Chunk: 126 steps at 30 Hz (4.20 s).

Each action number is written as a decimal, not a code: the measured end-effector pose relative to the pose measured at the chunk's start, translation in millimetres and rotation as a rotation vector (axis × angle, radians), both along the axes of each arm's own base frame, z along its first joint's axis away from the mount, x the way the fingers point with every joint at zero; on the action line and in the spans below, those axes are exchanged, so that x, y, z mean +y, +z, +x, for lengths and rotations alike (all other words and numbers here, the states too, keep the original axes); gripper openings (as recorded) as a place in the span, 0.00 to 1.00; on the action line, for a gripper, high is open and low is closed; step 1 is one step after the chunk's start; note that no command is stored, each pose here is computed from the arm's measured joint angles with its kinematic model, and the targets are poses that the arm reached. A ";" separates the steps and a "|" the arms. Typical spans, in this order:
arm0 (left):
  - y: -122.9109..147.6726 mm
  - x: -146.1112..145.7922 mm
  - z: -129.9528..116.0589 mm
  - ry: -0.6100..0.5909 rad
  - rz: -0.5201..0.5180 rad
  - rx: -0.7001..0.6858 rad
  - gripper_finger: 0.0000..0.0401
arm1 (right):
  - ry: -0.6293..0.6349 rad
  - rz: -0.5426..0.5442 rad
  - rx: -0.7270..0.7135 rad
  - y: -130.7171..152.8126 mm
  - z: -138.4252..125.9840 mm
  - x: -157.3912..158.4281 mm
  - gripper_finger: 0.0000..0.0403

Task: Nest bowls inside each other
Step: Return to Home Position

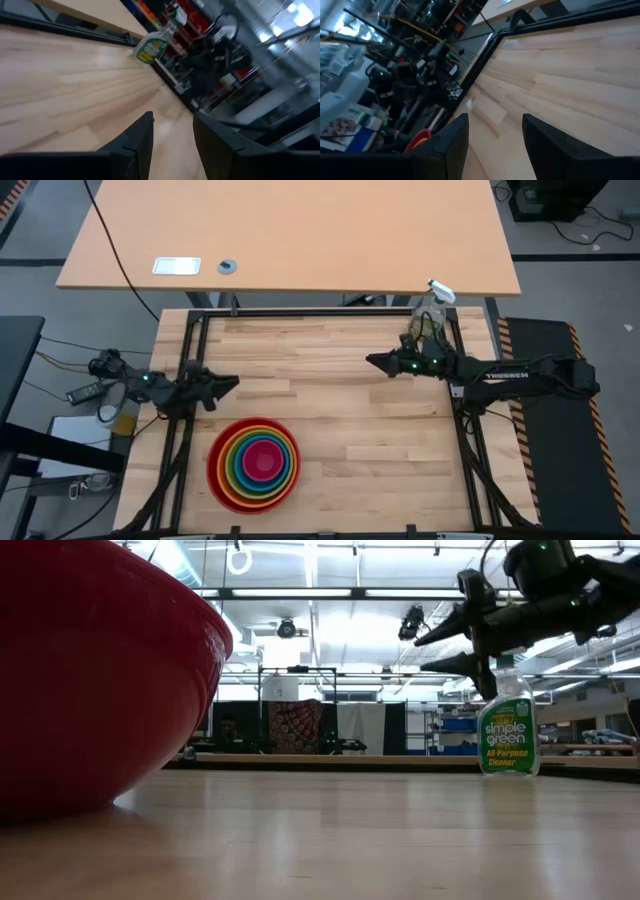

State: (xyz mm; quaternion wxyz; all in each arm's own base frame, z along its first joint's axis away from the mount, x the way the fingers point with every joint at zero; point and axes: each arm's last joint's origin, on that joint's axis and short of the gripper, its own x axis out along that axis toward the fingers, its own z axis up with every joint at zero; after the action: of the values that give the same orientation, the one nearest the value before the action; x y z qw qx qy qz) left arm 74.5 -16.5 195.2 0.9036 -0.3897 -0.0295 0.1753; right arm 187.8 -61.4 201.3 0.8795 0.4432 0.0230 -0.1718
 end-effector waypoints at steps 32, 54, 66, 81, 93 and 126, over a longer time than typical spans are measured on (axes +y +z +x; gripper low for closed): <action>-23.5 31.5 18.8 0.225 0.039 -0.135 0.35 | -0.133 0.065 -0.256 -44.3 -55.6 -20.0 0.42; -30.4 32.4 24.6 0.206 0.130 -0.008 0.35 | -0.224 0.128 -0.001 -70.6 -80.6 -44.7 0.39; -38.6 30.8 30.9 0.157 0.119 0.080 0.35 | 0.021 0.078 -0.187 -50.3 -79.4 -43.4 0.39; -39.1 30.8 31.1 0.093 0.642 0.325 0.35 | 0.361 -0.484 -0.248 -30.2 -80.2 -34.1 0.39; -39.2 30.8 31.1 0.095 0.632 0.320 0.35 | 0.417 -0.820 -0.178 -35.1 -79.9 -33.5 0.39; -39.0 30.8 31.2 0.095 0.630 0.318 0.35 | 0.415 -0.776 -0.183 -35.2 -79.9 -33.5 0.39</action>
State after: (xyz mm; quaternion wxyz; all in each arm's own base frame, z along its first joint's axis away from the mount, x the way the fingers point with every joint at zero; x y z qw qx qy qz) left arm 105.6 14.3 156.1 0.9635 -0.0581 0.0406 0.2580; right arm 107.9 -94.9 166.2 0.9949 0.0799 -0.0327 0.0522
